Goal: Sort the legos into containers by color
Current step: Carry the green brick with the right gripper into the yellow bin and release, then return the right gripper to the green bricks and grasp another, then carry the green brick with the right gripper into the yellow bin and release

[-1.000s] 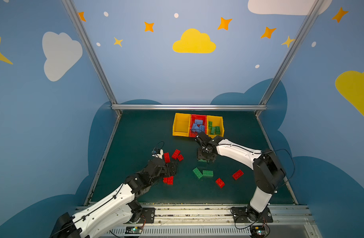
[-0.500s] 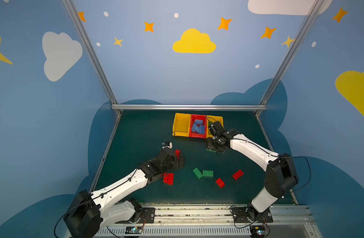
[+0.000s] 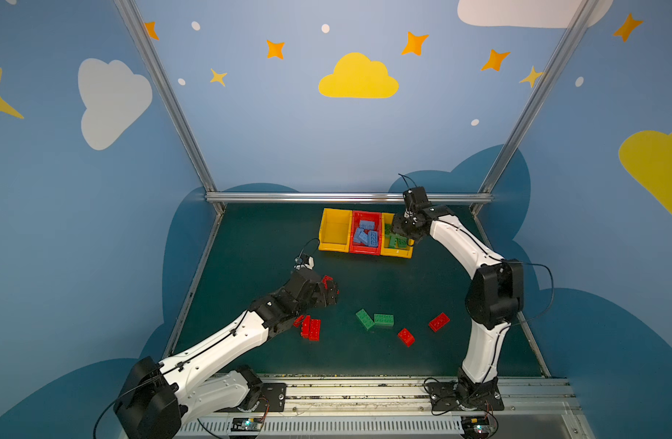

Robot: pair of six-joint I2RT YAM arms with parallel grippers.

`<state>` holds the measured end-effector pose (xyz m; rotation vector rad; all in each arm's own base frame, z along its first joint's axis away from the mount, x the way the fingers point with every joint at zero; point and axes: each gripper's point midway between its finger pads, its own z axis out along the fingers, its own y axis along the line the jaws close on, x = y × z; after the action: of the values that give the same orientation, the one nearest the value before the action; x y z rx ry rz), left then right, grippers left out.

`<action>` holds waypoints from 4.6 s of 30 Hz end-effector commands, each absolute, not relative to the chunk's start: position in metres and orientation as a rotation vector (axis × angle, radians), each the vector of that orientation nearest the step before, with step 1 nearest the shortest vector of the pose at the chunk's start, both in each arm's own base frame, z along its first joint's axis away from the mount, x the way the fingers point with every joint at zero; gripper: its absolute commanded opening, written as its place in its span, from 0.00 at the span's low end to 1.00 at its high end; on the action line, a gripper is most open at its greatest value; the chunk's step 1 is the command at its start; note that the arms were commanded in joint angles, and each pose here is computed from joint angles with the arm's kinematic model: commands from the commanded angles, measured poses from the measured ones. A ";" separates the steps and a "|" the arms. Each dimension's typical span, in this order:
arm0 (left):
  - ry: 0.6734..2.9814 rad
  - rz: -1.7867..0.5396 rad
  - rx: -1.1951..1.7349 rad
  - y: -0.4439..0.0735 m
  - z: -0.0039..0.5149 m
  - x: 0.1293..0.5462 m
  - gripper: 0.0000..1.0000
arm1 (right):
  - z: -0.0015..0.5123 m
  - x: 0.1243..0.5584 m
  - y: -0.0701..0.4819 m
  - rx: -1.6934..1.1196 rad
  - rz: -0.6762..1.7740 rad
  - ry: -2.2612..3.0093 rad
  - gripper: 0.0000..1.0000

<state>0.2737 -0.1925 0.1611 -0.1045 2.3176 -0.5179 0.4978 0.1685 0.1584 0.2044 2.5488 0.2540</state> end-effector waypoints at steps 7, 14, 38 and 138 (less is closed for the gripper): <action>2.326 -0.420 -0.166 -0.174 0.163 0.283 1.00 | 0.129 0.560 0.168 0.114 0.205 2.567 0.67; 2.323 -0.426 -0.180 -0.169 0.166 0.283 1.00 | 0.150 0.556 0.171 0.094 0.244 2.538 0.83; 2.304 -0.707 -0.192 -0.158 0.159 0.216 1.00 | 0.140 0.287 0.191 -0.106 0.144 2.731 0.86; 2.470 -0.560 -0.094 -0.207 0.152 0.288 1.00 | 0.175 0.508 0.179 0.021 0.281 2.580 0.87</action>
<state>0.2990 -0.2127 0.1469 -0.1158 2.4773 -0.5350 0.5291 0.1678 0.1297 0.0802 2.6427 0.2508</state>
